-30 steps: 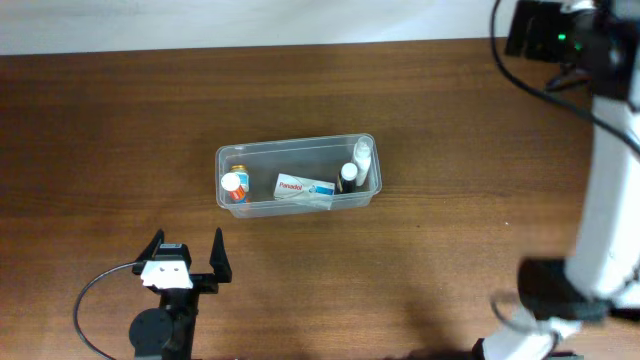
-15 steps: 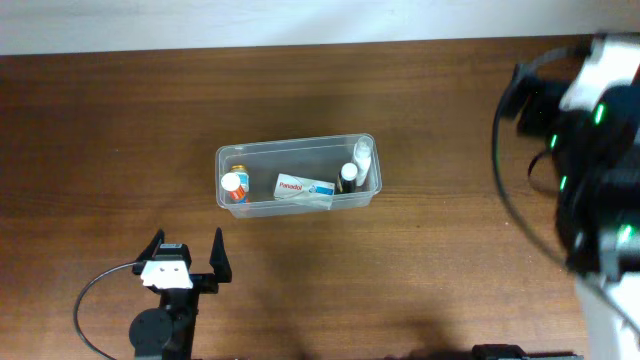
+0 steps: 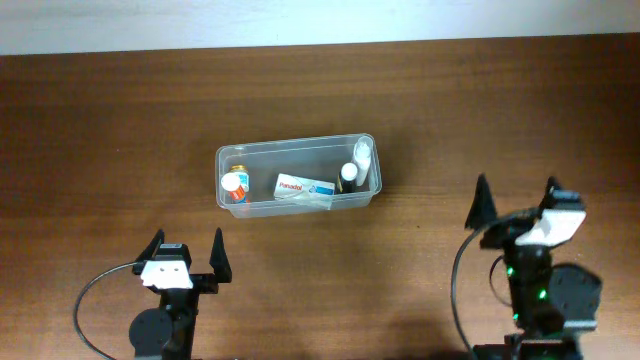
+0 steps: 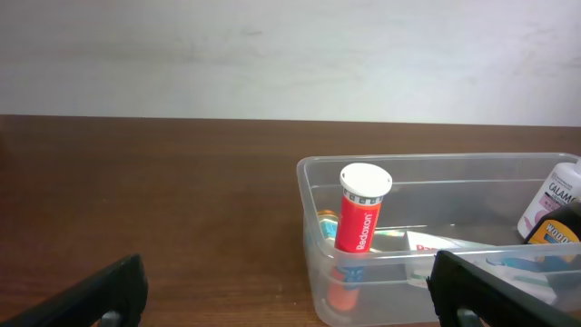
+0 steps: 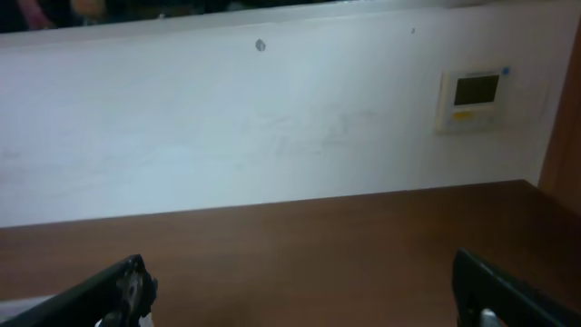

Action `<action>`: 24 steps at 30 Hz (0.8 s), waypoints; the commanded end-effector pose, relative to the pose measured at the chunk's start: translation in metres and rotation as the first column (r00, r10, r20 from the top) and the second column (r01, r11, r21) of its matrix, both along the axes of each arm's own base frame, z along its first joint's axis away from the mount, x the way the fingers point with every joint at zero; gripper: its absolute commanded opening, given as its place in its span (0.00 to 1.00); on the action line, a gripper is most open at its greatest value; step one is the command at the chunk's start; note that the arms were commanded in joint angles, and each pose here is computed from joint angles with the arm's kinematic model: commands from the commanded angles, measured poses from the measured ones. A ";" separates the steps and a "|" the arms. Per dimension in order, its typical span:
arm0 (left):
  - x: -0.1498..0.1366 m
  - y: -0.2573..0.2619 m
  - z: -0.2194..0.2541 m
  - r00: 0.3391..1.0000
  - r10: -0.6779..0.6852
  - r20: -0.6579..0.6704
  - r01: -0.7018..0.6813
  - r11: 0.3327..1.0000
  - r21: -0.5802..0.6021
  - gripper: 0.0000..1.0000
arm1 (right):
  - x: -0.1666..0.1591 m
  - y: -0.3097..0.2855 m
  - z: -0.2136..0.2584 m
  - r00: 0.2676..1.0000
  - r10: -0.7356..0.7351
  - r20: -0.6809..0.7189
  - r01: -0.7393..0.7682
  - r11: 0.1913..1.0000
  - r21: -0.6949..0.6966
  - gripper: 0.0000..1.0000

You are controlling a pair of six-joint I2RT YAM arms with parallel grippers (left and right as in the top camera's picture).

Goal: Pack container

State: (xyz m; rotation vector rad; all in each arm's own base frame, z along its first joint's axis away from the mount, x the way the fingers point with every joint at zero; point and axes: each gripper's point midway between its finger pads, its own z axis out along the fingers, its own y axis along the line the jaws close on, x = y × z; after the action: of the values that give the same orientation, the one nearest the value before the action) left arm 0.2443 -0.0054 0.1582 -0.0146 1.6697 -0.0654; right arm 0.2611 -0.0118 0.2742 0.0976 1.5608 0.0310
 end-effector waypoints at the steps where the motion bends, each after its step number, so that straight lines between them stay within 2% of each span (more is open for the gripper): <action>1: 0.000 0.001 -0.001 1.000 0.004 0.005 -0.004 1.000 0.015 0.99 | -0.008 0.005 -0.014 0.999 0.025 0.027 -0.025 1.000 -0.001 0.98; 12: 0.000 0.001 -0.001 1.000 0.004 0.005 -0.004 1.000 0.015 0.99 | -0.015 0.006 -0.059 0.999 0.032 0.013 -0.032 0.999 0.000 0.98; 24: 0.000 0.001 -0.001 1.000 0.004 0.005 -0.004 1.000 0.015 0.99 | -0.017 0.006 -0.085 0.999 0.032 0.019 -0.032 0.999 -0.001 0.98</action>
State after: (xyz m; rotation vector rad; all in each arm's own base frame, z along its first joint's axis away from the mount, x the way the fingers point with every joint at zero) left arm 0.2443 -0.0054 0.1582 -0.0146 1.6697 -0.0654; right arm 0.2442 -0.0072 0.1951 0.0791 1.5436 0.0480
